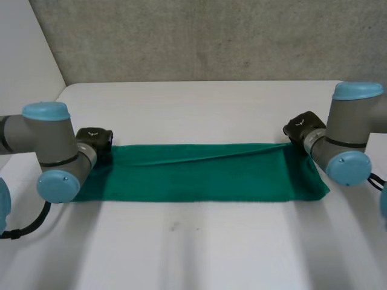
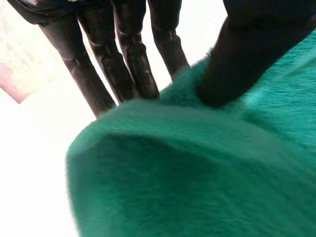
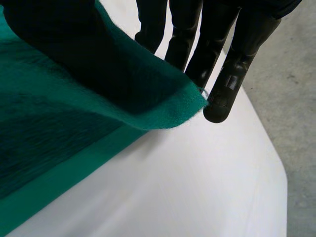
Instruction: Fold the towel.
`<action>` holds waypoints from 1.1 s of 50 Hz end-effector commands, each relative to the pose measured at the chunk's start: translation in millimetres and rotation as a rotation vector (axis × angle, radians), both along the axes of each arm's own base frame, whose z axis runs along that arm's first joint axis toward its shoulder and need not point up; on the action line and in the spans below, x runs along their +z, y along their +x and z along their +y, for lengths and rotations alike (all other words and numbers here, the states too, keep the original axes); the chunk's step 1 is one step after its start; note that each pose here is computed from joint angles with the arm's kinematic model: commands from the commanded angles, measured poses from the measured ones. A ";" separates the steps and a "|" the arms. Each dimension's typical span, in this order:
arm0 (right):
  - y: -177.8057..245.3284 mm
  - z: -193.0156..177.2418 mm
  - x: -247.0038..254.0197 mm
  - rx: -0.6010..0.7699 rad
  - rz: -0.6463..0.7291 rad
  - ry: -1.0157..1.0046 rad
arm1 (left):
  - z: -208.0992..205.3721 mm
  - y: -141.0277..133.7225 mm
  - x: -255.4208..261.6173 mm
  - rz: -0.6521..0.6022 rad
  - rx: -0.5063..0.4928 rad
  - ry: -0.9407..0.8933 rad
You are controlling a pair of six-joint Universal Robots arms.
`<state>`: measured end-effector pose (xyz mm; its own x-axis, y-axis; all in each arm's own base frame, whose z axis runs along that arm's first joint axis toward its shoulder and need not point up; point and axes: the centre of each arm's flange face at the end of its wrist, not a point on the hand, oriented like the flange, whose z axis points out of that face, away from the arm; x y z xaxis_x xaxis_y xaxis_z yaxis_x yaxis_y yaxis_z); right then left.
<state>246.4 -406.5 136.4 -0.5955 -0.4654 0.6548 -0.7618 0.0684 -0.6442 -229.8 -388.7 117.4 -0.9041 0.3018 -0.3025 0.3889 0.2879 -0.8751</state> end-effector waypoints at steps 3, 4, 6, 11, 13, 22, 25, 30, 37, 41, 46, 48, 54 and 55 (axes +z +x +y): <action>12.3 -26.2 -7.2 -0.004 -0.069 -0.120 | -5.6 -3.0 2.4 0.025 -0.002 -0.088; 12.9 -29.0 -7.6 -0.006 -0.076 -0.137 | -5.7 -3.1 3.7 0.026 -0.002 -0.091; 13.3 -30.9 -9.5 -0.009 -0.082 -0.145 | -6.3 -3.2 7.3 0.028 -0.002 -0.102; 11.0 -31.3 -12.8 -0.039 -0.071 -0.144 | -4.5 -2.7 19.8 0.034 -0.002 -0.124; 7.7 -30.6 -13.9 -0.070 -0.059 -0.140 | -2.0 -2.1 24.5 0.037 -0.002 -0.128; 2.4 -26.0 2.3 -0.050 -0.057 -0.144 | 25.5 5.1 46.1 0.035 -0.006 -0.119; 1.3 -22.8 2.8 -0.035 -0.059 -0.127 | 30.2 7.6 42.0 0.029 -0.004 -0.102; -9.4 -9.0 -8.0 -0.031 -0.057 -0.043 | 25.0 8.5 27.2 0.019 0.003 -0.080; -15.0 24.8 6.2 0.003 -0.073 0.008 | 0.0 6.3 5.9 -0.023 -0.005 -0.119; -18.0 38.2 8.1 -0.006 -0.109 0.026 | -15.0 4.0 3.1 -0.060 -0.018 -0.184; -21.4 54.2 12.2 -0.017 -0.149 0.052 | -36.0 3.1 8.8 -0.045 0.004 -0.308; -23.1 60.8 15.7 -0.016 -0.167 0.053 | -39.9 4.1 10.1 -0.041 0.013 -0.336; -40.9 68.7 23.2 -0.051 -0.193 0.067 | -25.1 7.9 7.3 -0.050 0.009 -0.284; -43.7 69.2 22.2 -0.058 -0.192 0.075 | -17.5 9.5 11.9 -0.051 0.007 -0.272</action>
<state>218.2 -343.7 154.8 -0.7107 -0.4800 0.5144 -0.6362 0.1263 -0.7611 -225.3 -424.7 126.1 -0.8893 0.1780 -0.4212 0.4290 0.0059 -0.9033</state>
